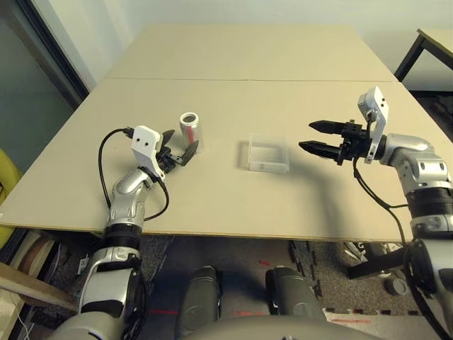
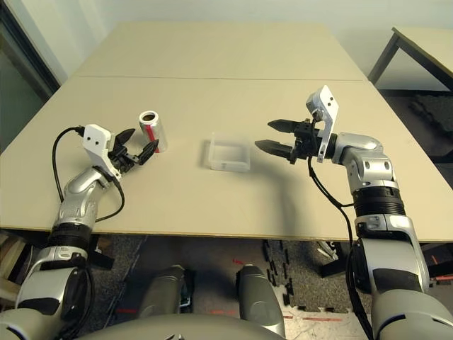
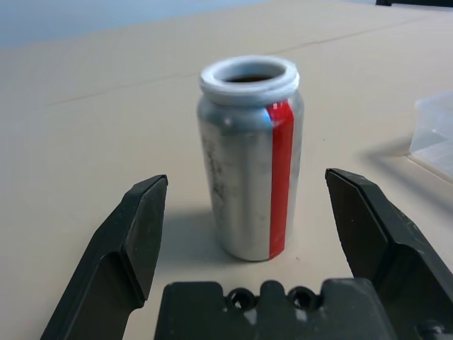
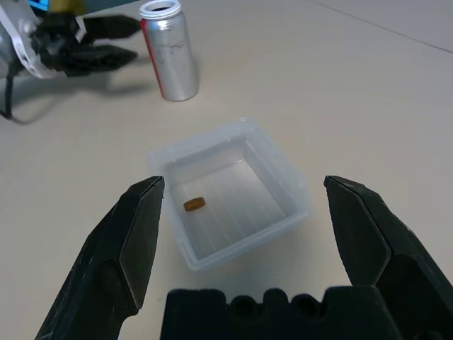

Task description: Pour the medicine from the bottle into the box.

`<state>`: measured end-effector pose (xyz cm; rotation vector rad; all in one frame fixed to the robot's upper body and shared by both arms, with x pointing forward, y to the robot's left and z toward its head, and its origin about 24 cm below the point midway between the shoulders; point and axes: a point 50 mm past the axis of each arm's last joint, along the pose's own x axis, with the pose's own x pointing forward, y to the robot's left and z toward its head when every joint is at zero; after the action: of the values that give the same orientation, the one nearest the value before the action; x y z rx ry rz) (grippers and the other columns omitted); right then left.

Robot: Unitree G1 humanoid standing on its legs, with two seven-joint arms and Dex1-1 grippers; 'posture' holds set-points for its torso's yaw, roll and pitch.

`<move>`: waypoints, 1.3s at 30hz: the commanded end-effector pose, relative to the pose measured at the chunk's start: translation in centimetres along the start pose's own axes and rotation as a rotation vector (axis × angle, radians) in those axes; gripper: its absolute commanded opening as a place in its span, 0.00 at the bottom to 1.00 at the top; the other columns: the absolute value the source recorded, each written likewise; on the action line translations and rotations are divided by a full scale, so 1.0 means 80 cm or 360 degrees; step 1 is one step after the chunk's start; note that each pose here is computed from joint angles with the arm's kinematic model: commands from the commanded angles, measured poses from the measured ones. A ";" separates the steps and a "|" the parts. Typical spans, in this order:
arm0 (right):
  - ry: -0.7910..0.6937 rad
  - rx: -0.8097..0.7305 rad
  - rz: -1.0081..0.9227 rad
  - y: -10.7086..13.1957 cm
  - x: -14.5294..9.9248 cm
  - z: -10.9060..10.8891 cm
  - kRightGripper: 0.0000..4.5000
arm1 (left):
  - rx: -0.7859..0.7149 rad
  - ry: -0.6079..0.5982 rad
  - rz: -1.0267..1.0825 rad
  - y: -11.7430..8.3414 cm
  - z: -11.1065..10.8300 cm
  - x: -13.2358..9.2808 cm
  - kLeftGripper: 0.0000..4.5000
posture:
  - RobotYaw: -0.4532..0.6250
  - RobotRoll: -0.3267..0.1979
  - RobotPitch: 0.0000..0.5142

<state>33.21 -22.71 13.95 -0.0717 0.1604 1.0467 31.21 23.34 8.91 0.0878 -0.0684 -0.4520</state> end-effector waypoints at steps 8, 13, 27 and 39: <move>0.0036 0.0004 -0.0040 -0.007 -0.006 -0.004 1.00 | 0.0024 0.0063 0.0326 0.045 0.011 -0.052 1.00 | 0.41 0.62 0.11; -0.0034 0.0069 -0.0207 -0.018 -0.017 -0.006 1.00 | -0.0025 0.0057 0.0720 0.084 0.009 -0.077 1.00 | 0.42 0.62 0.11; -0.0428 0.0249 -0.1637 -0.064 -0.085 -0.055 1.00 | -0.0020 0.0100 0.0912 0.119 -0.003 -0.058 1.00 | 0.41 0.62 0.09; -0.0379 0.0237 -0.2280 -0.063 -0.096 -0.091 1.00 | -0.0054 0.0143 0.0958 0.127 -0.020 -0.064 1.00 | 0.40 0.62 0.09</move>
<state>33.04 -32.97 8.32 0.0534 -0.0533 -0.3615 31.36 34.48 8.44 0.0531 -0.0096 0.1514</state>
